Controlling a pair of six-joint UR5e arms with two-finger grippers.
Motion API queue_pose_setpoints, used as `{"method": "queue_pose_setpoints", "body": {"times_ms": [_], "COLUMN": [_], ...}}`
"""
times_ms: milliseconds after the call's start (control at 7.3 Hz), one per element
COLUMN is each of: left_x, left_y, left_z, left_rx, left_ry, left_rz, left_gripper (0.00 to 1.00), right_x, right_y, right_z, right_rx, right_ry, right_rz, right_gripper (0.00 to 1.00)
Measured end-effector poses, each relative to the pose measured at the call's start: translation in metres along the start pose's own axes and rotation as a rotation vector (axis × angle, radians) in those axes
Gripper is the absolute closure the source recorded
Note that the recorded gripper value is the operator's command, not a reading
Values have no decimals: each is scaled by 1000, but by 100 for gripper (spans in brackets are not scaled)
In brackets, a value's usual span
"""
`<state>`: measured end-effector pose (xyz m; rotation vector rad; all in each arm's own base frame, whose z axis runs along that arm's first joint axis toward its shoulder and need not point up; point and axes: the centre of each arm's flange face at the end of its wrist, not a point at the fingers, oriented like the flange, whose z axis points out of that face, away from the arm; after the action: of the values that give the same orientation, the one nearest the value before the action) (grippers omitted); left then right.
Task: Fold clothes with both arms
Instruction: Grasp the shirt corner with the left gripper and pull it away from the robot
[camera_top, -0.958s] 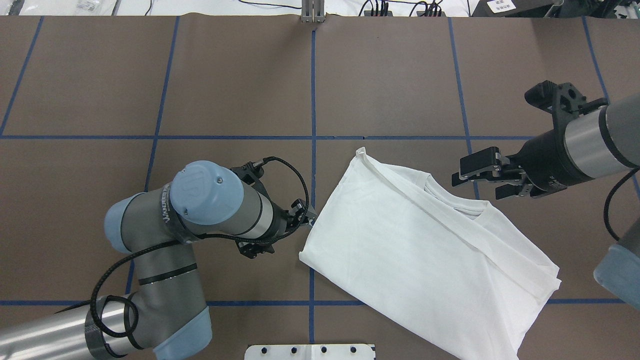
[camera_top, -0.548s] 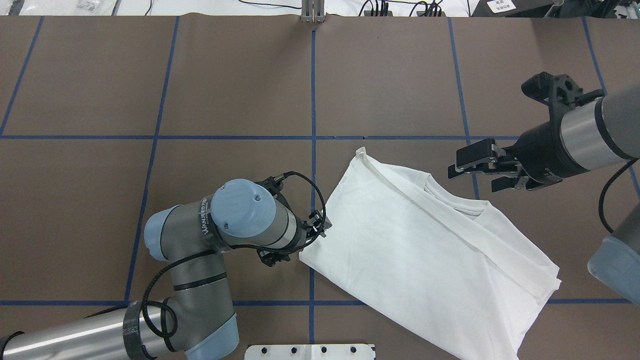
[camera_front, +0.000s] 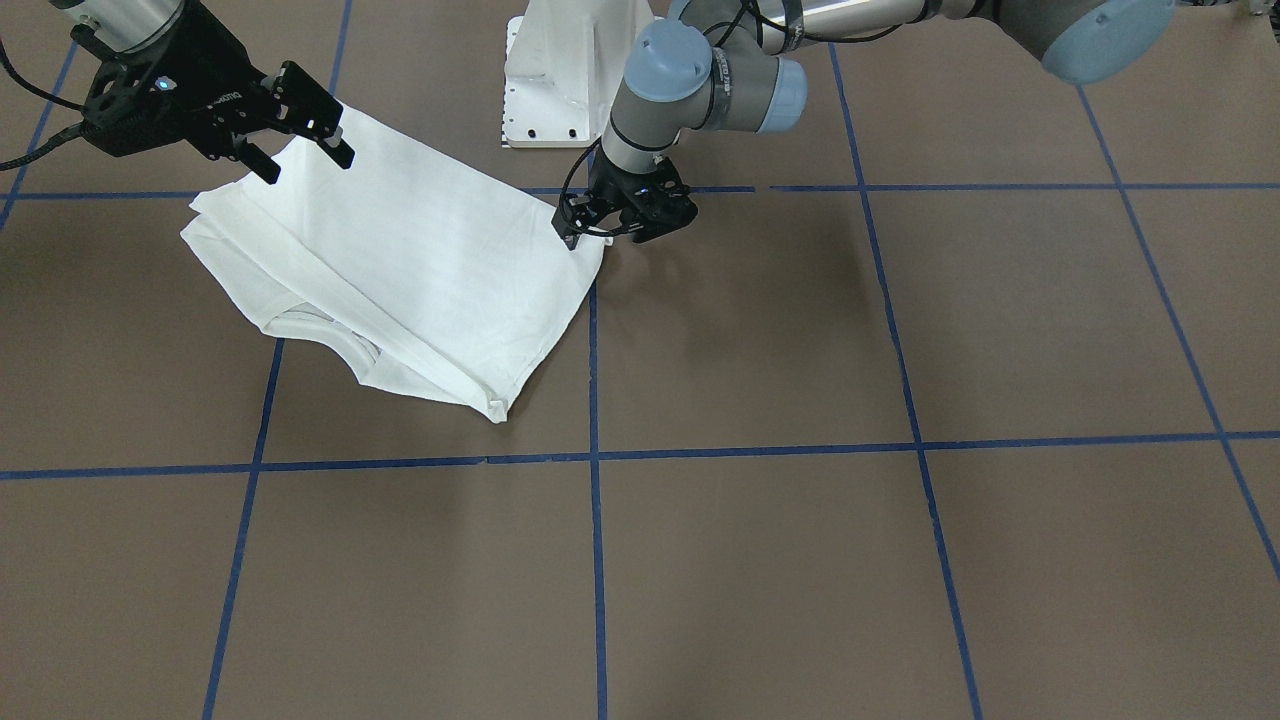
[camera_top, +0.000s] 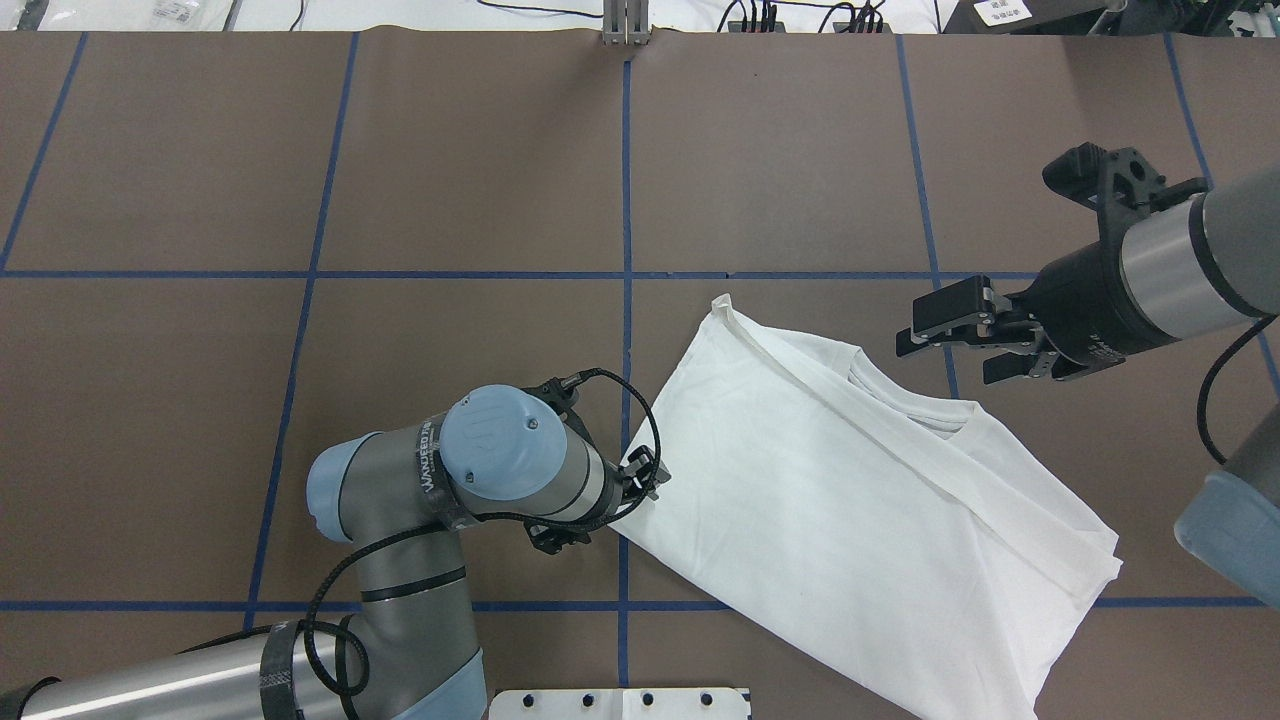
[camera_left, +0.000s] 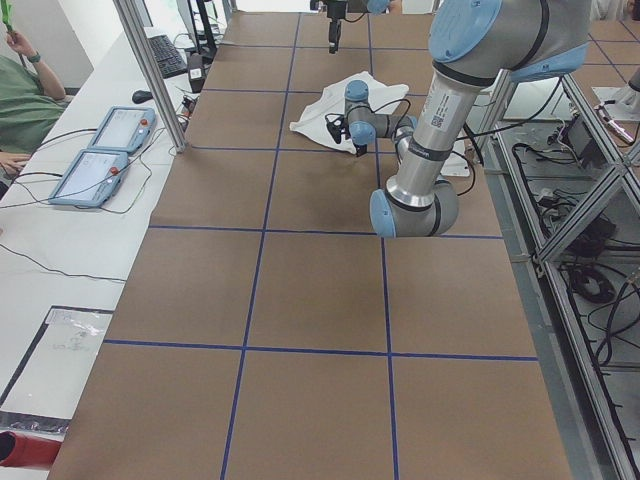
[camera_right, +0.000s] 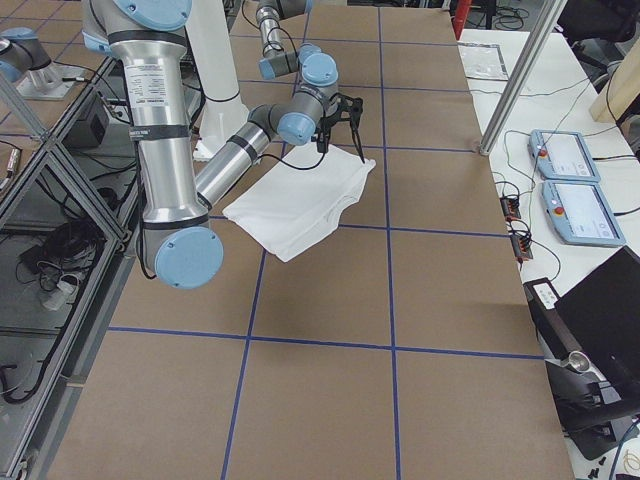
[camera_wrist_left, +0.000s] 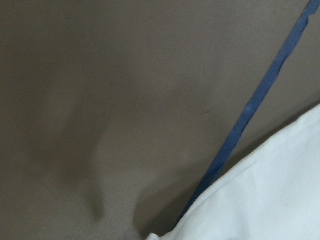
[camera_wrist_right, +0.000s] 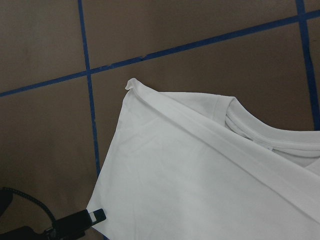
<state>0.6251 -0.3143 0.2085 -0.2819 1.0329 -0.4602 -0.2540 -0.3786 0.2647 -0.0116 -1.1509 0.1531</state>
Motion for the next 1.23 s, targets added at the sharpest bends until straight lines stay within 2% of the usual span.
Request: {"method": "queue_pose_setpoints", "body": {"times_ms": [137,411,958,1232], "left_x": [0,-1,2,8], "left_y": [2,3,-4,-39], "left_z": [1,0,-10,-26], "left_rx": [-2,-4,-12,33], "left_ry": [-1,3,60,82], "left_rz": [0,3,14,-2], "left_gripper": [62,100,100,100], "right_x": [0,1,2,3], "right_y": [0,0,0,0], "right_z": [0,0,0,0], "right_rx": [-1,-2,-5,-2], "right_ry": [1,1,4,5], "right_rz": [0,2,8,9], "right_gripper": [0,0,0,0]}}
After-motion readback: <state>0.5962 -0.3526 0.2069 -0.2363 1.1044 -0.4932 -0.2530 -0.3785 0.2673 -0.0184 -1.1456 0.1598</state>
